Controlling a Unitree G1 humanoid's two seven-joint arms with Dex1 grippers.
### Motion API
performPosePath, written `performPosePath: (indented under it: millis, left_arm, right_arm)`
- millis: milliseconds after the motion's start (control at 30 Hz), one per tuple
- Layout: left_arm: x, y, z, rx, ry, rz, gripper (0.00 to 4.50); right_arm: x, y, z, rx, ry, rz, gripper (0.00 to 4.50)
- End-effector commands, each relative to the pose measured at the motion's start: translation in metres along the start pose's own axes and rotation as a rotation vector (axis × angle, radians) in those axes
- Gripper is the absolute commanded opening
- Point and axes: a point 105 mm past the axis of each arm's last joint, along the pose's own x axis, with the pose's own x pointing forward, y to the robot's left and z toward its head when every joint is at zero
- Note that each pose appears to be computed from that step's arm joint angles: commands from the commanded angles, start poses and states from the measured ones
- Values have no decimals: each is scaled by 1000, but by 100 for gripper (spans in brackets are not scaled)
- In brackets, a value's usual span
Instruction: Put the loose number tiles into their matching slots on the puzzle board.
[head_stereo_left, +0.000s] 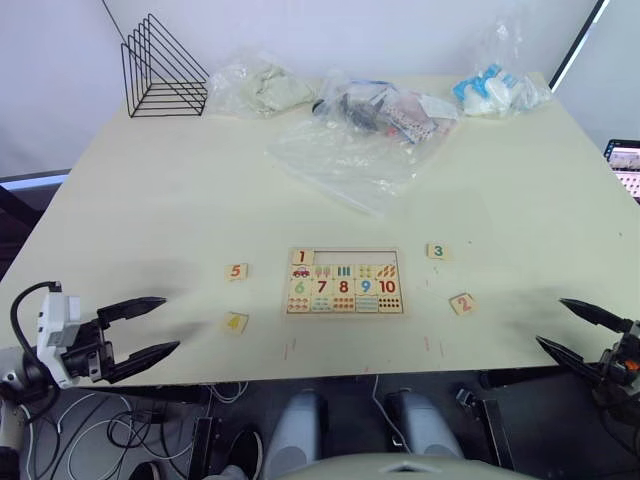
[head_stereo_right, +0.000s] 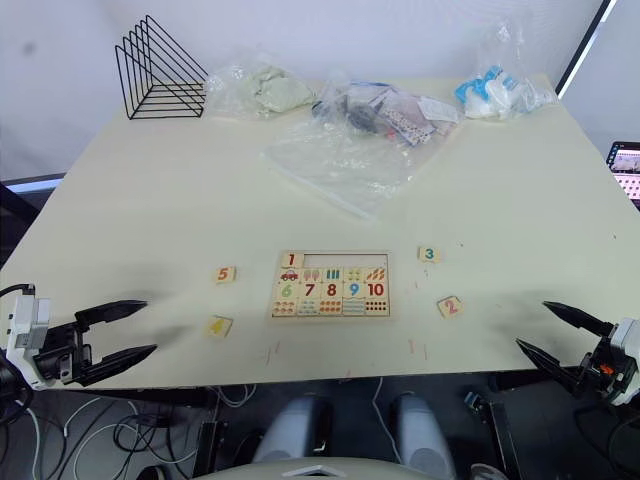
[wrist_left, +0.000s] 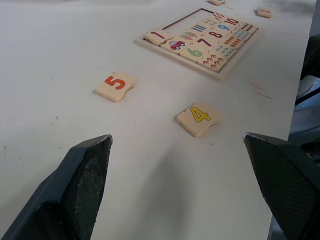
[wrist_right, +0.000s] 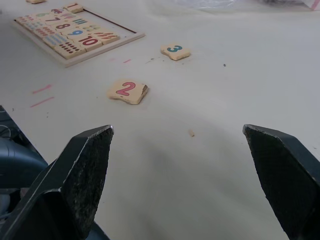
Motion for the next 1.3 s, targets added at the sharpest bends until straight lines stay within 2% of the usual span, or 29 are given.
performPosePath:
  millis: [33,267,833,1100,1300]
  left_arm:
    - [0,0,4,32,-4,-28,450]
    - [4,0,7,51,-9,-58,450]
    - [31,-10,35,139,-2,-307,450]
    - [39,-11,48,223,-23,-381,450]
    - [35,-9,47,268,-26,-370,450]
  right_arm:
    - [0,-2,9,-37,-22,13,436]
    - [7,0,12,-48,-20,68,436]
    - [62,-3,41,-209,87,551,436]
    - [85,-7,44,-272,131,652,436]
    - [97,-9,40,-338,187,714,436]
